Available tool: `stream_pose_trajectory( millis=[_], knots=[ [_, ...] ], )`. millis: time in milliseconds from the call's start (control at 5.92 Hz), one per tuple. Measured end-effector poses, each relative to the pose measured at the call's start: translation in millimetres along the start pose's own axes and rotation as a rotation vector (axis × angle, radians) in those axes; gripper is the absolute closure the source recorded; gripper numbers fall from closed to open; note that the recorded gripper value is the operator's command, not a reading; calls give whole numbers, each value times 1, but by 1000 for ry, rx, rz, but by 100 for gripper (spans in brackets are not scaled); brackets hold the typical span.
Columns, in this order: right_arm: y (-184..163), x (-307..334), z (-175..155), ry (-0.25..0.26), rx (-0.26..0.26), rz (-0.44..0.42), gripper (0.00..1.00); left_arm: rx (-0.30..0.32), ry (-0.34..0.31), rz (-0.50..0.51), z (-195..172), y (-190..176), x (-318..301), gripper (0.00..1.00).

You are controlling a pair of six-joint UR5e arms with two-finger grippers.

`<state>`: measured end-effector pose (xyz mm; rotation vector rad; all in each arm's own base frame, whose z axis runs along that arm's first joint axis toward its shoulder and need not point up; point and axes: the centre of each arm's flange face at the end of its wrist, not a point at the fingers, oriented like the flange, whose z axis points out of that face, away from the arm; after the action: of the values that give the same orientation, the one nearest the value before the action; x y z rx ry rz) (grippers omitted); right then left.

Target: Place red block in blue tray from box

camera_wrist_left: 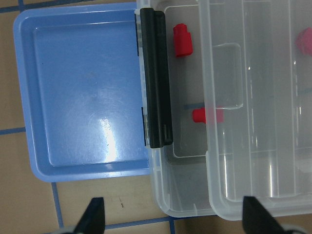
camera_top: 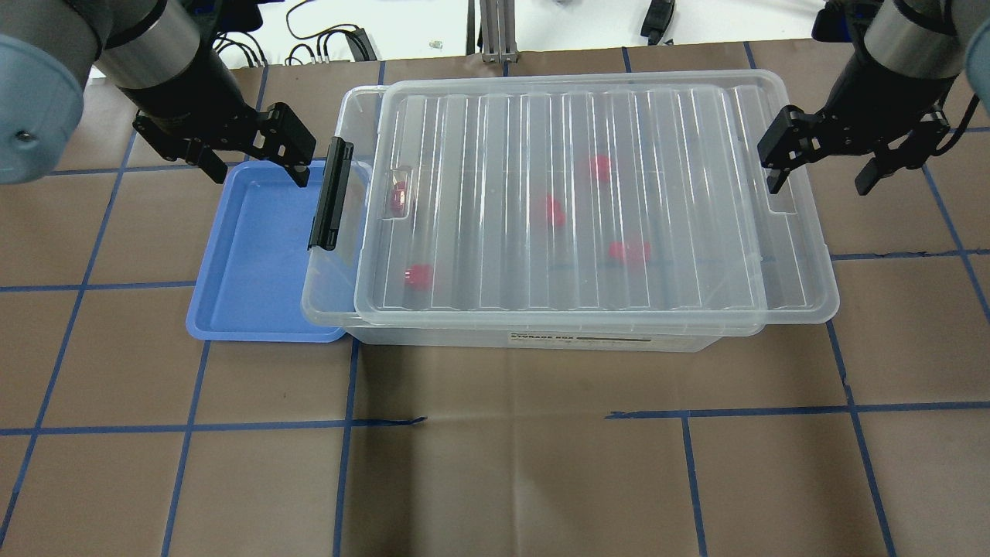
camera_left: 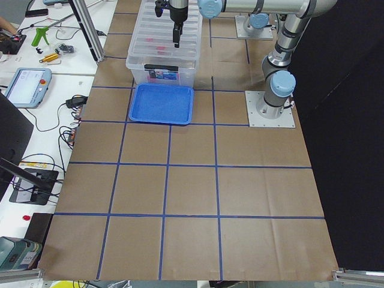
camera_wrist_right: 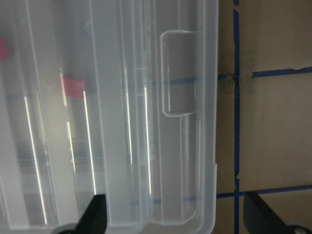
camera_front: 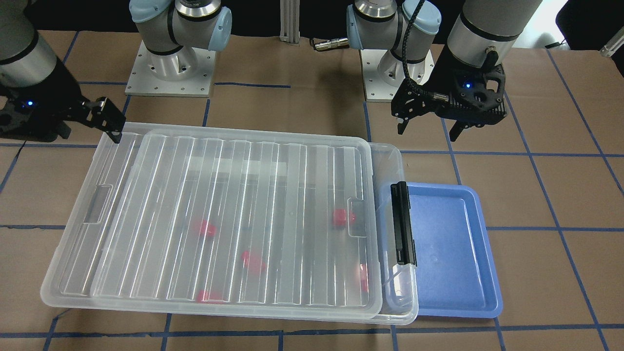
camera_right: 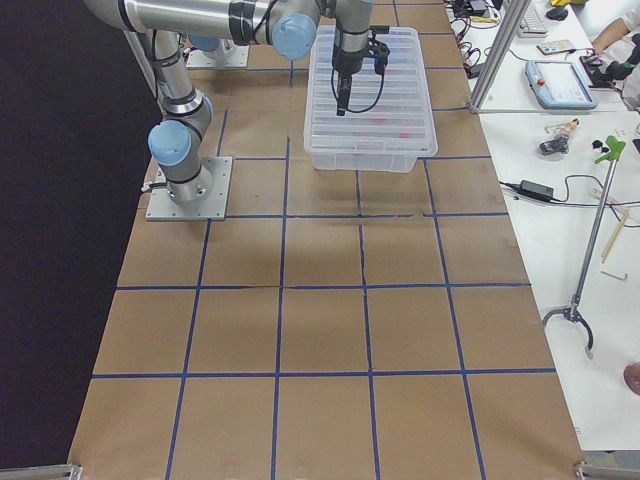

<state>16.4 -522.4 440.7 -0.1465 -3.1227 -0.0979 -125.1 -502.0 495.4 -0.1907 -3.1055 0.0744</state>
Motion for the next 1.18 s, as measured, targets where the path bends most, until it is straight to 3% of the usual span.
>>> stream_pose_trajectory(
  millis=[338, 844, 1182],
  knots=[
    [-40, 31, 42, 1, 3, -12, 0, 0, 0, 0, 0, 0, 0, 2],
    [-39, 59, 85, 18, -70, 3, 0, -3, 1, 25, 1, 0, 0, 2],
    [-35, 60, 88, 10, -80, 4, 0, -15, 3, 170, 7, -1, 0, 2]
  ],
)
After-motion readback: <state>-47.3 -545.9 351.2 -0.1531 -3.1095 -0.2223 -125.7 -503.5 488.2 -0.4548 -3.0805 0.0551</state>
